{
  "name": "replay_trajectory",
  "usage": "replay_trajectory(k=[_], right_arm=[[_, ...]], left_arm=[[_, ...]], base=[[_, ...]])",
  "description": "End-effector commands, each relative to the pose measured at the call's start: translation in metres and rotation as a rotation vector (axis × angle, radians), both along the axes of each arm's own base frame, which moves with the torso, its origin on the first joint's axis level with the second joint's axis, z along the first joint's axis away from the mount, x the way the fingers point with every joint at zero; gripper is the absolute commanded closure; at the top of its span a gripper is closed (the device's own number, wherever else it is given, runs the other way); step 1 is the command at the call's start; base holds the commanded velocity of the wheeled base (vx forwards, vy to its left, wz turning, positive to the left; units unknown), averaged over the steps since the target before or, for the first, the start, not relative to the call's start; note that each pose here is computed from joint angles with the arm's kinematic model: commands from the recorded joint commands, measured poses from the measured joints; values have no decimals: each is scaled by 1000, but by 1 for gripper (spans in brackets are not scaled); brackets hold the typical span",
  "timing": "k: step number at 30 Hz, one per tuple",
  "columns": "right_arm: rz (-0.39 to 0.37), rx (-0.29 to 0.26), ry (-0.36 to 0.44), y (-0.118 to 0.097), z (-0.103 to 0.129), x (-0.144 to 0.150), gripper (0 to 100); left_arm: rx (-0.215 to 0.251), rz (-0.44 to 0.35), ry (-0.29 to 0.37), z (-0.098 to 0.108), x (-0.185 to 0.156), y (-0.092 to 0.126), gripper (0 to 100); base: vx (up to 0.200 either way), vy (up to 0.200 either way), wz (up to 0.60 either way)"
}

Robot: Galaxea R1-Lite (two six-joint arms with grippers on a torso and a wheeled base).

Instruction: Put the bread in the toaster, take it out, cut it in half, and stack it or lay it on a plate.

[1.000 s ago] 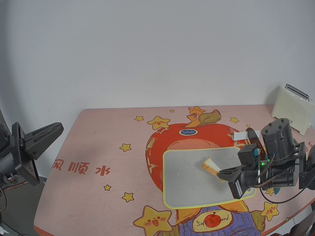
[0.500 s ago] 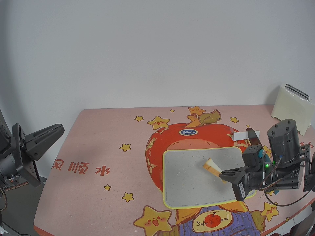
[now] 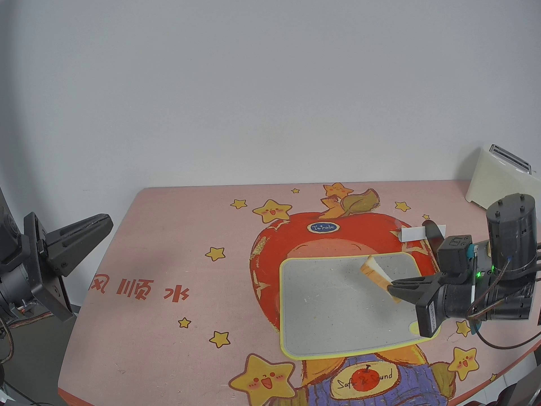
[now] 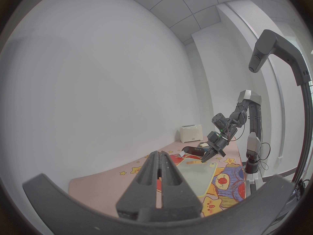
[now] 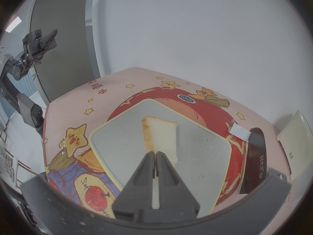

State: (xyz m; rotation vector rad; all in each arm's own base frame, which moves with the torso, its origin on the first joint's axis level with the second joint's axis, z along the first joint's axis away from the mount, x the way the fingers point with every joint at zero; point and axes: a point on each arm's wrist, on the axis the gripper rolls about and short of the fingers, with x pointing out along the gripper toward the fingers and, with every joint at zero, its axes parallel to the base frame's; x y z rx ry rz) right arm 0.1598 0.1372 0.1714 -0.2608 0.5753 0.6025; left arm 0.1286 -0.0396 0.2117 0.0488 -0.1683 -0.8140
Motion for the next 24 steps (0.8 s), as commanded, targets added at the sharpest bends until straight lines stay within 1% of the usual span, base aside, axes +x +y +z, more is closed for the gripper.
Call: replay_trajectory(k=[1,8,13,16,24], right_arm=[[0,6,-6,-1,2,-1,100],[-2,8,-11,-1,3,-2,100],[-4,8,-5,0,2,-2,100],[-3,9,-8,0,2,-2,100],[-4,7,-7,0,2,-2,100]], left_arm=[[0,-1,-1,0,0,0,100],[-7,-5,1,2,1,0,100],[-27,-10,10,4,1,0,100],[-32,-11,13,5,1,0,100],[-31,-11,15,4,1,0,100]], base=[[0,0,0],[0,0,0],[0,0,0],[0,0,0],[0,-200,0]])
